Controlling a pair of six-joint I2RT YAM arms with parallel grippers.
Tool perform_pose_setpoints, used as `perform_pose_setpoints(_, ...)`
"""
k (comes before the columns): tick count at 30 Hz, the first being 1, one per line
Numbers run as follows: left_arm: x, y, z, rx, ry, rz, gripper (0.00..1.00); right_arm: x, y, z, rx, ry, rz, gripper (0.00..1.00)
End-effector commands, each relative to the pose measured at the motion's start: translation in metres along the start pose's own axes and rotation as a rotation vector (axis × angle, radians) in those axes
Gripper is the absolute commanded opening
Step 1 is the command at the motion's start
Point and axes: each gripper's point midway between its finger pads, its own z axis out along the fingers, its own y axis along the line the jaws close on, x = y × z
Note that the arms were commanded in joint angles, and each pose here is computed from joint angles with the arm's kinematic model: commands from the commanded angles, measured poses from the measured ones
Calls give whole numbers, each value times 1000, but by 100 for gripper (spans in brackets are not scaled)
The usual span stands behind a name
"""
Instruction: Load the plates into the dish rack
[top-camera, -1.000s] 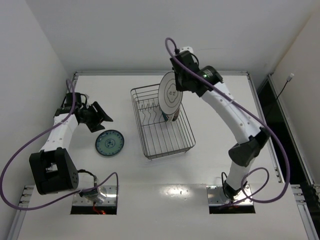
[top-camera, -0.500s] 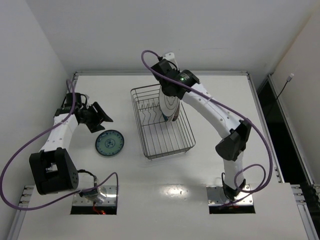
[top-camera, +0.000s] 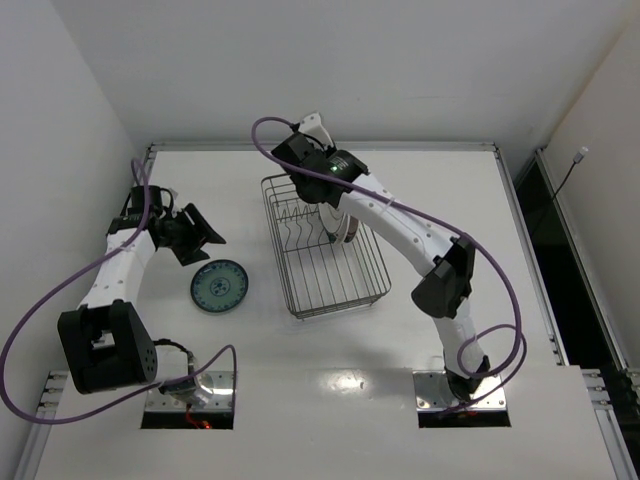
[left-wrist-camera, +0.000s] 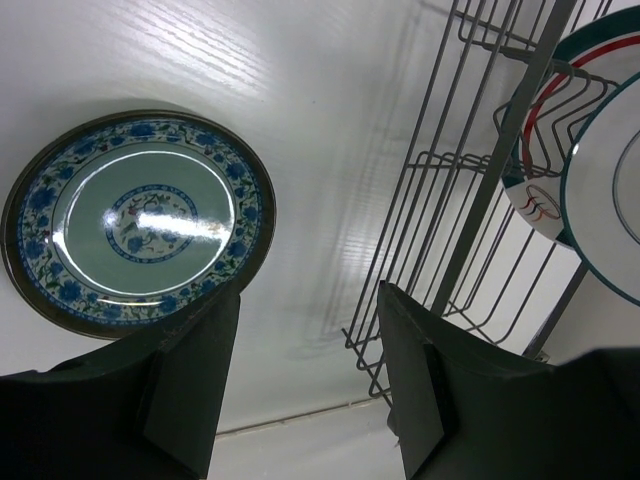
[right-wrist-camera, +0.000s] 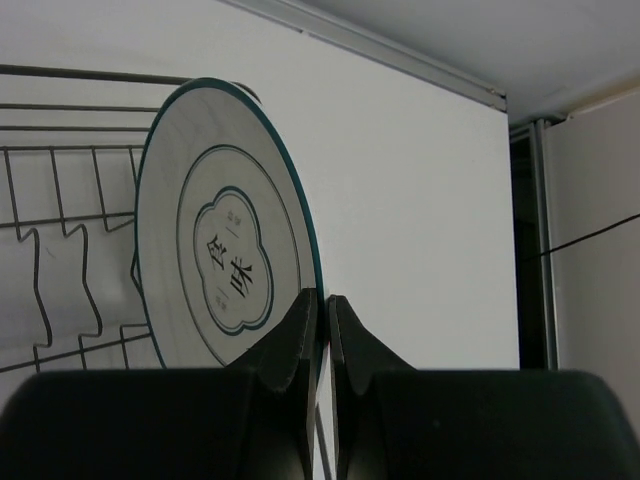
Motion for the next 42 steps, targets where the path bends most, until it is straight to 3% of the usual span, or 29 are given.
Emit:
perform_pose_setpoints(1,-3,-3,-9,15,-32,28,54,-52,-38,-39,85,-156,77,0)
perform_pose_setpoints(6,-1,-4,-7,24,-29,29,54,-60,-39,-48,93,-187,75,0)
perform_pose_setpoints(17,-1,-3,-7,24,-29,38,54,-26,8,-20,79,-115,-41,0)
perform_pose_setpoints(30,0,-2,-7,20,-21,34,54,-8,14,-6,139,-87,-101,0)
perform_pose_setpoints(42,-5,-8,-12,28,-36,42,54,-41,-21,-32,157,-161,-5,0)
